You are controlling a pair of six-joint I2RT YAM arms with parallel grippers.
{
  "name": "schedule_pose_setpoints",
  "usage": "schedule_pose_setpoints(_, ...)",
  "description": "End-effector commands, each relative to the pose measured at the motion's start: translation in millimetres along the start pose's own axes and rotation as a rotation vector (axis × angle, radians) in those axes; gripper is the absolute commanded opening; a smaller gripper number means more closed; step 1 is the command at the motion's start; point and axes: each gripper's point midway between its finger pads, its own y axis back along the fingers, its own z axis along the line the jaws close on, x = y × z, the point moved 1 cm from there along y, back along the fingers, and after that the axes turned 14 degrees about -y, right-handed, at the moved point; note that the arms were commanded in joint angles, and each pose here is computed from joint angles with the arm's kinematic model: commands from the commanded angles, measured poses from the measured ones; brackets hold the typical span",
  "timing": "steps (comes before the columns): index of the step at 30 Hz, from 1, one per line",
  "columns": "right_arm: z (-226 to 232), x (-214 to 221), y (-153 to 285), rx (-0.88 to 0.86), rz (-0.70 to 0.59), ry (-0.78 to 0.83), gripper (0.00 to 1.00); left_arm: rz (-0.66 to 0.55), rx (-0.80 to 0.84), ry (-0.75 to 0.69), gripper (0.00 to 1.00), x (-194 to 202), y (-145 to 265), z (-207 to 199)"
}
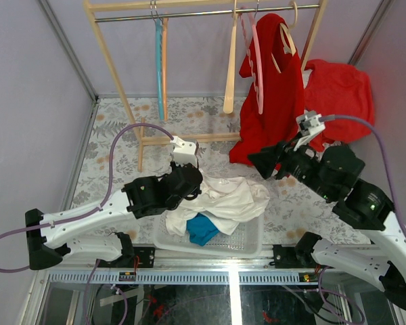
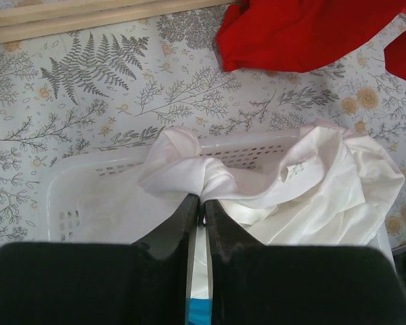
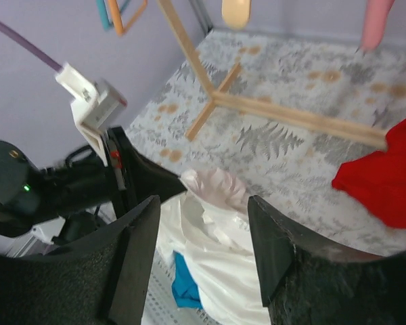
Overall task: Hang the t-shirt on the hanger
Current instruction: Pick up the hanger from the clothesline.
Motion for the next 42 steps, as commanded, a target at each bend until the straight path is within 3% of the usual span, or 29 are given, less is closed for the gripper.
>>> schedule_pose_setpoints(1, 9.4, -62.2, 8.5, 0.069, -0.17, 0.092, 0.62, -0.065, 0.022, 0.048, 0.06, -21.3, 5.4, -2.8)
schedule_pose_setpoints(6, 6.7, -127.2, -4.3, 0.225, -0.378, 0.219, 0.67, -0.067, 0.026, 0.051, 0.06, -21.0, 7.8, -1.1)
schedule_pose_setpoints(19, -0.6, -180.9, -70.1, 0.48, -0.49, 0.424, 0.71, -0.073, 0.049, 0.055, 0.06, -24.9, 14.5, -1.0)
schedule_pose_setpoints(26, -4.8, -197.8, -97.7, 0.495, -0.489, 0.448, 0.72, -0.073, 0.047, 0.051, 0.06, -23.0, 14.5, 0.5)
schedule_pose_setpoints(42, -44.4, -214.1, -141.7, 0.405, -0.371, 0.332, 0.55, -0.095, 0.047, 0.052, 0.06, -32.1, 25.7, 7.3)
